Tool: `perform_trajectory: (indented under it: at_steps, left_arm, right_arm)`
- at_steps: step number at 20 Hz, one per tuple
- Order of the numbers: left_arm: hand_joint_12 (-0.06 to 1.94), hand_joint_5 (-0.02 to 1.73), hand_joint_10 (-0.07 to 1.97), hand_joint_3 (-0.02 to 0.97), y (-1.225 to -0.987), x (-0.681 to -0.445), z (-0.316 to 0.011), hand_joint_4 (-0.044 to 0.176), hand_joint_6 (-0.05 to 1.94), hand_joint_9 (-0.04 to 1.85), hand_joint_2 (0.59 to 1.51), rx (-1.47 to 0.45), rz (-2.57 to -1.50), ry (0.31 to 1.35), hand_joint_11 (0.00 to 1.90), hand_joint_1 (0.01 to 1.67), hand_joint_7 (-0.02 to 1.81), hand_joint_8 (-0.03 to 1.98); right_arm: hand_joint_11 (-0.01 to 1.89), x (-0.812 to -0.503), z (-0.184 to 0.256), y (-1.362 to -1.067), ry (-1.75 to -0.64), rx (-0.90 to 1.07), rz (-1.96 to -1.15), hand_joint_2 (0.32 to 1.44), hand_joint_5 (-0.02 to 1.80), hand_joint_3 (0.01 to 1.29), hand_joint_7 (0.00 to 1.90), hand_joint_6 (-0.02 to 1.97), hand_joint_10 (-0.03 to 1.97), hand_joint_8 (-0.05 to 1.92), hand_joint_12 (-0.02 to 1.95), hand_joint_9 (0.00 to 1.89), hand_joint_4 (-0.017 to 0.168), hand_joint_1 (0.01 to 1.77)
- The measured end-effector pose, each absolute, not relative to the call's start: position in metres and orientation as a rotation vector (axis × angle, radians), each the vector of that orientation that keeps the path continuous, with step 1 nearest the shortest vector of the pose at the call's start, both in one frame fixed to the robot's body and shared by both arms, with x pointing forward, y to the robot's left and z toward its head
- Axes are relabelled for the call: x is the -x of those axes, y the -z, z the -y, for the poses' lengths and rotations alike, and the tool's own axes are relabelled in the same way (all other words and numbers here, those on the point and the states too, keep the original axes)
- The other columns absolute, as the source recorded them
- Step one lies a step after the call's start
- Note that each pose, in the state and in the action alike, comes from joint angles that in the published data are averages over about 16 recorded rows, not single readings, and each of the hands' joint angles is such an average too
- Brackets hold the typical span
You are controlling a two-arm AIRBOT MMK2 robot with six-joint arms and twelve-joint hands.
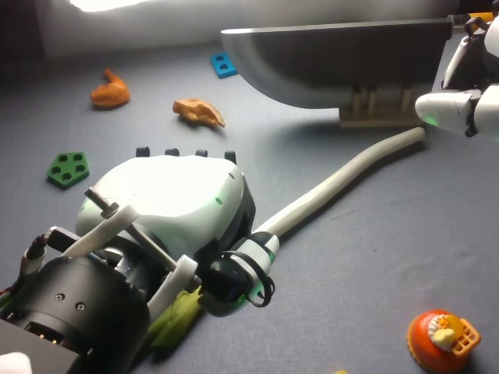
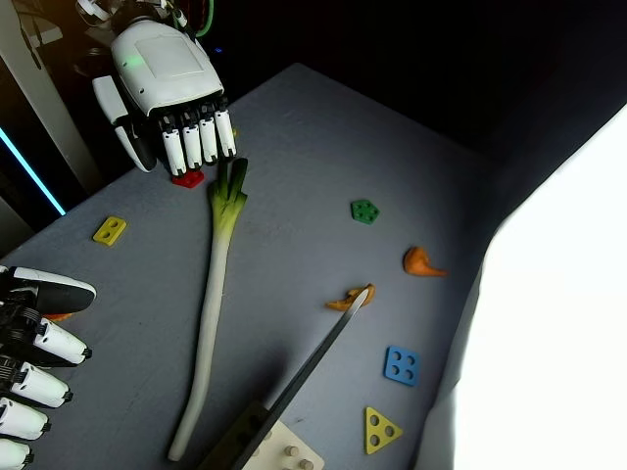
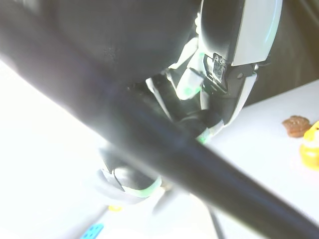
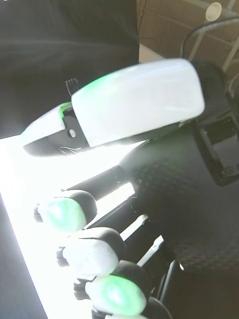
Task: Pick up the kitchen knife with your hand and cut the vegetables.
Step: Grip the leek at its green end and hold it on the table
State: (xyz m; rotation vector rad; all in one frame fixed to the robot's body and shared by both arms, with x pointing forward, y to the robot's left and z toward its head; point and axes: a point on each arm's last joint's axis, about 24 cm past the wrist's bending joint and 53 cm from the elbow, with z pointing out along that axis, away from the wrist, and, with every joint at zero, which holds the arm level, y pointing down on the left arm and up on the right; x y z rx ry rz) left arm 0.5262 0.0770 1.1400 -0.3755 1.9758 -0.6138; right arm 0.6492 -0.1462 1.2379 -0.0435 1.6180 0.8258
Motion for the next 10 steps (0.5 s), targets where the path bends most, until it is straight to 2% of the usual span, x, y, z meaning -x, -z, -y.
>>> perform_trajectory:
  at_steps: [4, 8, 10]
  left_arm:
    - [0.72, 0.32, 0.56, 0.049, -1.139, -0.5259, -0.0774, 0.025, 0.56, 0.3, 1.236, 0.382, -1.981, 0.612, 0.17, 0.12, 0.36, 0.61]
    - [0.63, 0.27, 0.42, 0.04, -1.1381, -0.5259, -0.0786, 0.027, 0.41, 0.25, 1.227, 0.384, -1.989, 0.601, 0.13, 0.09, 0.31, 0.45]
    - [0.47, 0.19, 0.23, 0.038, -1.1369, -0.5257, -0.0797, 0.03, 0.23, 0.17, 1.204, 0.388, -1.998, 0.591, 0.06, 0.05, 0.22, 0.26]
  right_arm:
    - [0.51, -0.6493, 0.1465, -1.2394, -0.825, 0.044, -1.61, 1.11, 0.44, 0.08, 0.48, 0.69, 0.67, 0.65, 0.63, 0.5, 0.036, 0.15]
    - [0.38, -0.6498, 0.1478, -1.2438, -0.827, 0.039, -1.589, 1.1, 0.33, 0.07, 0.36, 0.51, 0.5, 0.49, 0.47, 0.37, 0.03, 0.15]
    - [0.24, -0.6504, 0.1493, -1.2468, -0.827, 0.033, -1.573, 1.08, 0.2, 0.07, 0.22, 0.32, 0.3, 0.3, 0.28, 0.23, 0.014, 0.16]
